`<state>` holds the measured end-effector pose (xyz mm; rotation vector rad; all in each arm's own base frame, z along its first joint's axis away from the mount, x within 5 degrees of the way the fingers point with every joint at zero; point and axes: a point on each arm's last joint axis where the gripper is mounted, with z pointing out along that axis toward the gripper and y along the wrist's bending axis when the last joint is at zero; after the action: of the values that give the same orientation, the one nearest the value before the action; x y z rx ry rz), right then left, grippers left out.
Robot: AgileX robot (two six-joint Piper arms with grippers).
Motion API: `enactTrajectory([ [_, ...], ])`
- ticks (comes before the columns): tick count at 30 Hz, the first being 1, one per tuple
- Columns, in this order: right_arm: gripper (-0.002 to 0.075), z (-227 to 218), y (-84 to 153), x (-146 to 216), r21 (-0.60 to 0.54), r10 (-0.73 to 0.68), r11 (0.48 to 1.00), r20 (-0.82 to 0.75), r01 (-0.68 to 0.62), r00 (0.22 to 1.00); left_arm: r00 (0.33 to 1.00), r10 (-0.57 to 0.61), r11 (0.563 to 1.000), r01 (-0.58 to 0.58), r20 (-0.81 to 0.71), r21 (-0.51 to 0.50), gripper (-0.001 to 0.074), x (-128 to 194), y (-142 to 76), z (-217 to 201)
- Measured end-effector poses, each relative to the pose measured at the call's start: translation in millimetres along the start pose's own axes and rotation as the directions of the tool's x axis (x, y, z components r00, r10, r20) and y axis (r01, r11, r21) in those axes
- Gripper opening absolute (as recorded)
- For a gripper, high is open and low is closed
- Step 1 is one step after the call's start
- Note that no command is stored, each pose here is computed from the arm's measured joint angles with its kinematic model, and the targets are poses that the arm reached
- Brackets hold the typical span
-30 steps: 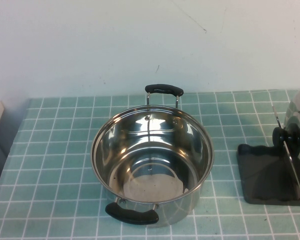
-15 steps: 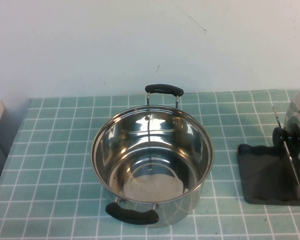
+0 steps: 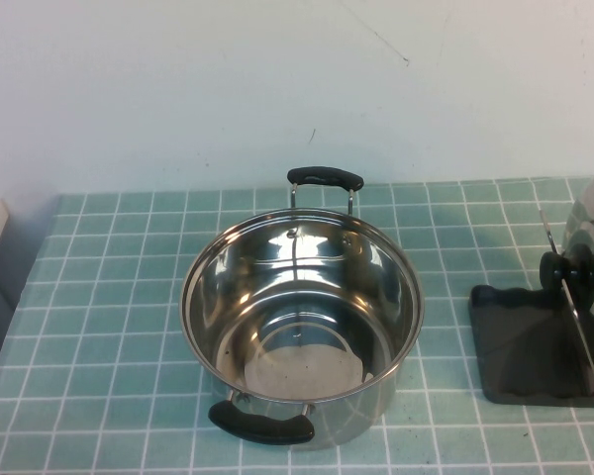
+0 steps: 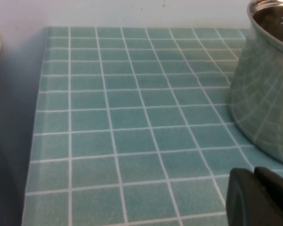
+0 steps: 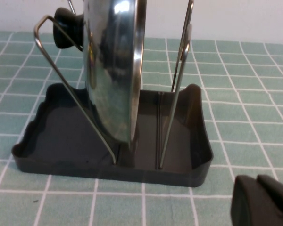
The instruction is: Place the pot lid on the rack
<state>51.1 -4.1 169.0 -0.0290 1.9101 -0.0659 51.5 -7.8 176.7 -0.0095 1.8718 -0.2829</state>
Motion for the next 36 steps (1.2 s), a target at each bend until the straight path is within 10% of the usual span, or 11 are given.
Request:
enactTrajectory([
  [20,-0.0001,0.0,0.0,0.0,0.0,0.0,1.0,0.0,0.0,1.0,0.997,0.013,0.966,0.007,0.077,-0.259,-0.0002,-2.6,10.9,-0.7],
  [36,-0.0001,0.0,0.0,0.0,0.0,0.0,1.0,0.0,0.0,1.0,0.993,0.107,0.981,-0.097,0.047,-0.167,-0.0002,-2.0,6.6,0.2],
])
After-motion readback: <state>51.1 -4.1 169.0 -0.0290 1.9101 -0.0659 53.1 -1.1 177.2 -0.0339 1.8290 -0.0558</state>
